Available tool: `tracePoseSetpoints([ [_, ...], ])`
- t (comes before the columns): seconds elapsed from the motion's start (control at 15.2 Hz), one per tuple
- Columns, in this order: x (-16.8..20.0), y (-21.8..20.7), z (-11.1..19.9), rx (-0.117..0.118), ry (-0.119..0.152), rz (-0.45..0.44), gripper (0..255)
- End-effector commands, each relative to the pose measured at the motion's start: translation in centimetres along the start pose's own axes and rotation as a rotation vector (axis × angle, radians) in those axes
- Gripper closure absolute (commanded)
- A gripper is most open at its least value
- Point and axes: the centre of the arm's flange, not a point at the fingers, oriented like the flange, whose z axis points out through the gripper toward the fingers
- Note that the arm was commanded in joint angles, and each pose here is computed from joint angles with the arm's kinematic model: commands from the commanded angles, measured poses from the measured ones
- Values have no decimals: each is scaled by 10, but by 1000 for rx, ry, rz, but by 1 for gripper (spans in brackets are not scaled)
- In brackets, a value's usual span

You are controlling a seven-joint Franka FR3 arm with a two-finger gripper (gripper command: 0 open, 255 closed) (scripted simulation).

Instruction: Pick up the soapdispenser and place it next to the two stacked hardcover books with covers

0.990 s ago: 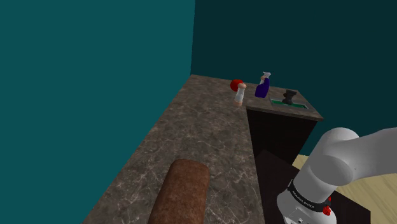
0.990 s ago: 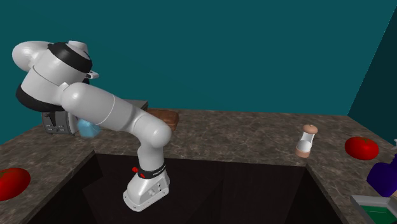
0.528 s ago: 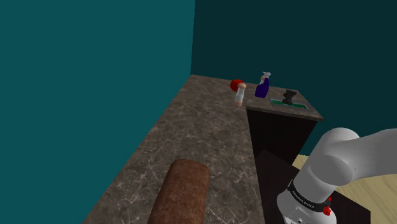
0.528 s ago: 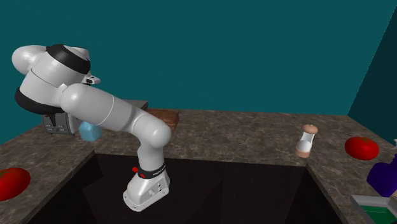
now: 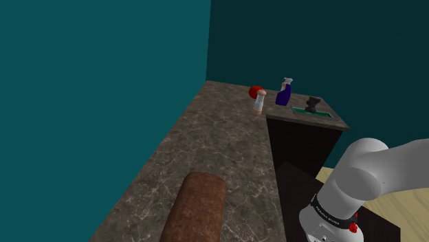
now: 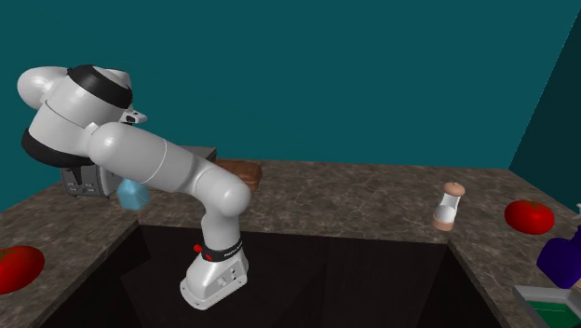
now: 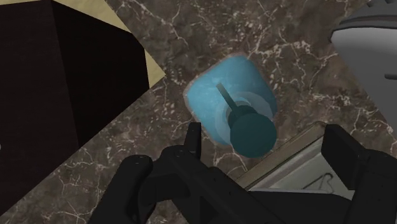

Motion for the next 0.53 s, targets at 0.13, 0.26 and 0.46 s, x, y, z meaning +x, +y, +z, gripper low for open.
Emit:
tracePoseSetpoints([
  [0.13,0,0,0,0,0,0,0],
  [0.26,0,0,-26,0,0,0,0],
  [0.46,0,0,-50,0,0,0,0],
])
